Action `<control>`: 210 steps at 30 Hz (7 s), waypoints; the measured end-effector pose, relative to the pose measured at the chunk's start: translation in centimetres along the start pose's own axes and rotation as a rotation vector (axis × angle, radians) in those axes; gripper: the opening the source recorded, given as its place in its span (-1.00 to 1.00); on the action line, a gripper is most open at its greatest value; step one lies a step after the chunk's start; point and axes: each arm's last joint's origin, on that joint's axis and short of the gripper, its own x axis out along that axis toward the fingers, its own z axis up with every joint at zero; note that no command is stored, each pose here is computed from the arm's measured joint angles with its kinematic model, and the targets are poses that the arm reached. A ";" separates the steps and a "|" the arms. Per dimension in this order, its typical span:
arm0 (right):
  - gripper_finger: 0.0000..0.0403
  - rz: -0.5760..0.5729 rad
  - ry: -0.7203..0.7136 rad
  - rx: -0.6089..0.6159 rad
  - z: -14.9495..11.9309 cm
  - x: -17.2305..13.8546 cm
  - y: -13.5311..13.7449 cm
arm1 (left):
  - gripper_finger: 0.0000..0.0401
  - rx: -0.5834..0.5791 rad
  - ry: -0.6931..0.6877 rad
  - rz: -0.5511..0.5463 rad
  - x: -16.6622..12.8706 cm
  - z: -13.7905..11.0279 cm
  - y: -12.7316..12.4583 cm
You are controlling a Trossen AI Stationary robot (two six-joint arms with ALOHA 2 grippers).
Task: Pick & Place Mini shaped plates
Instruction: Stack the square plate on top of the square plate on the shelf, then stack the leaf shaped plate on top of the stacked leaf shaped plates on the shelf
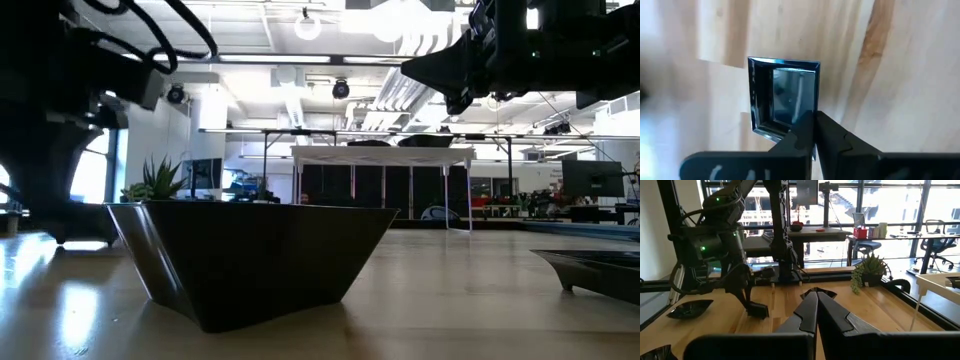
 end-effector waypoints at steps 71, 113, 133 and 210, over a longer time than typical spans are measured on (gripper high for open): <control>-0.98 -0.005 0.011 -0.001 -0.1 0.0 0.0 | -1.00 0.193 -0.516 0.437 -6.8 19.1 30.1; -0.96 -0.005 0.017 -0.005 -0.2 0.0 0.0 | -0.43 0.103 -0.446 0.454 -5.5 19.1 30.2; -0.98 -0.011 0.082 0.016 -0.8 0.0 -0.1 | -0.97 -0.076 -0.794 0.163 -7.5 17.2 27.2; -0.42 0.256 1.681 0.345 1.2 -3.9 17.0 | -0.97 0.003 -1.254 -0.192 4.3 -1.2 19.9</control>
